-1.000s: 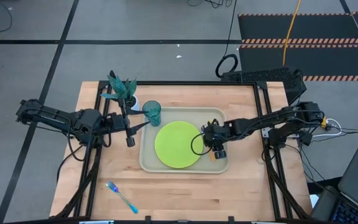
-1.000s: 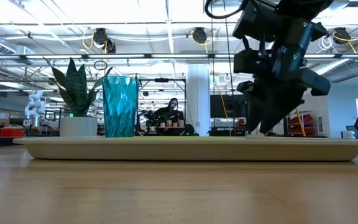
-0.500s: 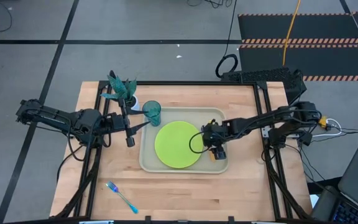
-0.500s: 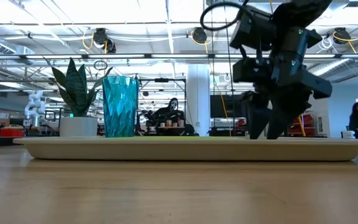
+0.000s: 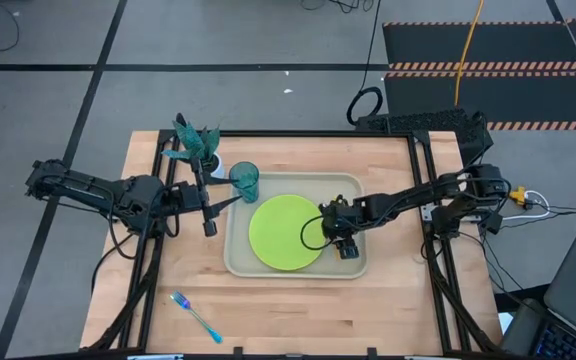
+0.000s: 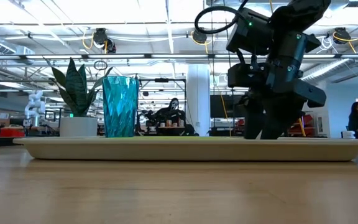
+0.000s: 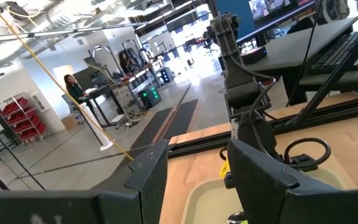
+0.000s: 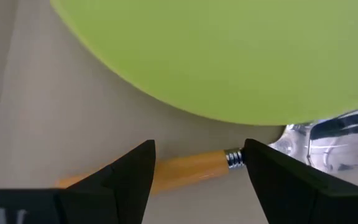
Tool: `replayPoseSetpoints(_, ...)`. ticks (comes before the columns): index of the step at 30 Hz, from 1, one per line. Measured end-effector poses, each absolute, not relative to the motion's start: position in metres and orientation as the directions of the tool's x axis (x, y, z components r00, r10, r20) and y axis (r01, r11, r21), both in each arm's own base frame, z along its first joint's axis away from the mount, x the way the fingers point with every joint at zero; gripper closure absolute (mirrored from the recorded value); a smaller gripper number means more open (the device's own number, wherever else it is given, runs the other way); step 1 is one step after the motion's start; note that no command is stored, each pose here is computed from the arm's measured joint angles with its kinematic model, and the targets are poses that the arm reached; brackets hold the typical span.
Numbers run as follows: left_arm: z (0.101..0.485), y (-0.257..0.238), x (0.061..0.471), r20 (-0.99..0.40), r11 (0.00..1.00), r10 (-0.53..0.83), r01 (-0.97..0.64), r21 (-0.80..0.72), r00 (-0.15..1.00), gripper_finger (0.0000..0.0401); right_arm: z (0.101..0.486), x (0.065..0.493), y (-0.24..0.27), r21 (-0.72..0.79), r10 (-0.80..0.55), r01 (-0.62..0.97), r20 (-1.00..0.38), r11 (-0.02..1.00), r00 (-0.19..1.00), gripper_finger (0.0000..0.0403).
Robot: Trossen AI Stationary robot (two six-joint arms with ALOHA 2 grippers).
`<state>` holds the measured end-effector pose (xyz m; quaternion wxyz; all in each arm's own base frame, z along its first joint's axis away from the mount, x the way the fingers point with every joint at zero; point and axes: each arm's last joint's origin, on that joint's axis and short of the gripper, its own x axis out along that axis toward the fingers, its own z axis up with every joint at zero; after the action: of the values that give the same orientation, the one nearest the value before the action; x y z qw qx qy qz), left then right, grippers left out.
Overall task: Pick and place plate/cup/fork/spoon on tray
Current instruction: Put the orange spoon to the right side of the green plate on the food tray
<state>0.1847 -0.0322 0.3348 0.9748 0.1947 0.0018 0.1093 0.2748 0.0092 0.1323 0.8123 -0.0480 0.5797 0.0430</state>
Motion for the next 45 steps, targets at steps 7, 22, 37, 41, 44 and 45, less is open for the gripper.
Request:
replayPoseSetpoints(7,0.335,-0.032,0.185,0.039,0.902,0.214,-0.213,0.376,0.976,0.0229,0.129,0.267,0.007,-0.063,-0.076,0.059,-0.966,0.996,0.248,0.0163)
replayPoseSetpoints(22,0.335,-0.032,0.185,0.039,0.906,0.214,-0.213,0.366,0.976,0.0229,0.14,0.262,0.007,-0.027,-0.112,0.307,-0.958,0.951,0.264,0.0163)
replayPoseSetpoints(37,0.335,-0.032,0.185,0.04,0.907,0.213,-0.212,0.363,0.976,0.0229,0.16,0.254,0.002,0.008,-0.171,0.507,-0.937,0.862,0.305,0.0163)
replayPoseSetpoints(41,0.335,-0.032,0.185,0.04,0.908,0.212,-0.212,0.362,0.976,0.0229,0.16,0.253,0.001,-0.034,-0.203,0.496,-0.935,0.868,0.291,0.0163)
replayPoseSetpoints(44,0.335,-0.032,0.185,0.039,0.908,0.212,-0.212,0.362,0.976,0.0229,0.158,0.252,0.0,-0.059,-0.225,0.482,-0.929,0.874,0.293,0.0163)
replayPoseSetpoints(45,0.335,-0.032,0.185,0.039,0.908,0.212,-0.212,0.361,0.976,0.0229,0.156,0.25,0.0,-0.062,-0.225,0.482,-0.931,0.874,0.288,0.0163)
